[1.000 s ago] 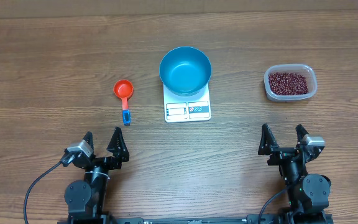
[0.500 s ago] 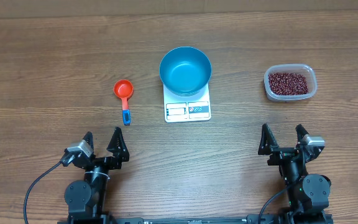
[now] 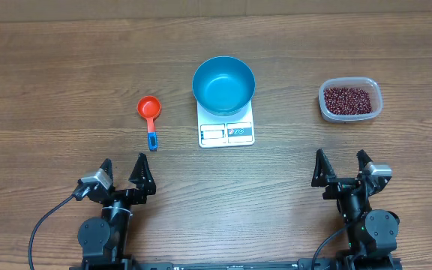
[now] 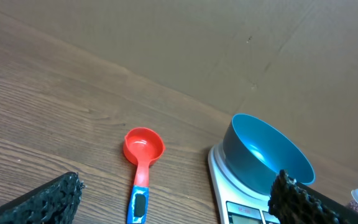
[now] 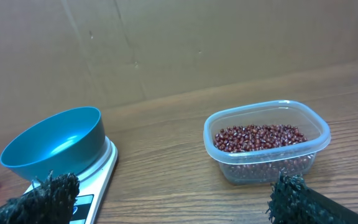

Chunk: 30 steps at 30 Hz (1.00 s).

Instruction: Scoop item into bowl and weigh 150g on scale

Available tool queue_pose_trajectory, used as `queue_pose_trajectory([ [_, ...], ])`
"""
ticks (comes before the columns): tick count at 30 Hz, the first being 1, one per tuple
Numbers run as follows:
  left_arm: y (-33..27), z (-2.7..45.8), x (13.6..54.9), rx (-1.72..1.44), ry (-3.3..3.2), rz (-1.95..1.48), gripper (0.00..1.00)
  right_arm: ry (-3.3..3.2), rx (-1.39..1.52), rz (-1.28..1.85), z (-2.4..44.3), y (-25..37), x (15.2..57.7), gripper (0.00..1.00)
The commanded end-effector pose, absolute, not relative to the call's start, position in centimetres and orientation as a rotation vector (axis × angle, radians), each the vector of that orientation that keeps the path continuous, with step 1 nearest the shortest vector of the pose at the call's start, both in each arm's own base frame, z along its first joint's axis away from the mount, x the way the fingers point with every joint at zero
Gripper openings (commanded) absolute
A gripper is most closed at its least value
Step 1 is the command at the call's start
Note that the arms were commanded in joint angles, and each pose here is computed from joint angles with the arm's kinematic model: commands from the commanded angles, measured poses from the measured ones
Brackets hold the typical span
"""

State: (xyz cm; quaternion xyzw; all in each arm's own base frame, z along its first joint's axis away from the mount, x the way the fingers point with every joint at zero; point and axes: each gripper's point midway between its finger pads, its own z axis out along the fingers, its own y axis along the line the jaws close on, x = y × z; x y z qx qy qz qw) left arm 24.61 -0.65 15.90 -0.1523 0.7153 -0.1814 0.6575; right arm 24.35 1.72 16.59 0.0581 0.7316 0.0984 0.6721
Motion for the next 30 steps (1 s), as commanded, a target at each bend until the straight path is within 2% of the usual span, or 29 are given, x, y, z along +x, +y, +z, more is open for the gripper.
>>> queue_pose_trajectory([
  [1,-0.25,15.77,24.60,-0.347,1.617,-0.384,0.99,1.632,0.129,0.216,16.88,1.69,24.32,1.00],
  [30,0.71,15.78,24.61,-0.392,1.604,-0.341,1.00,1.632,0.129,0.216,16.88,1.69,24.32,1.00],
])
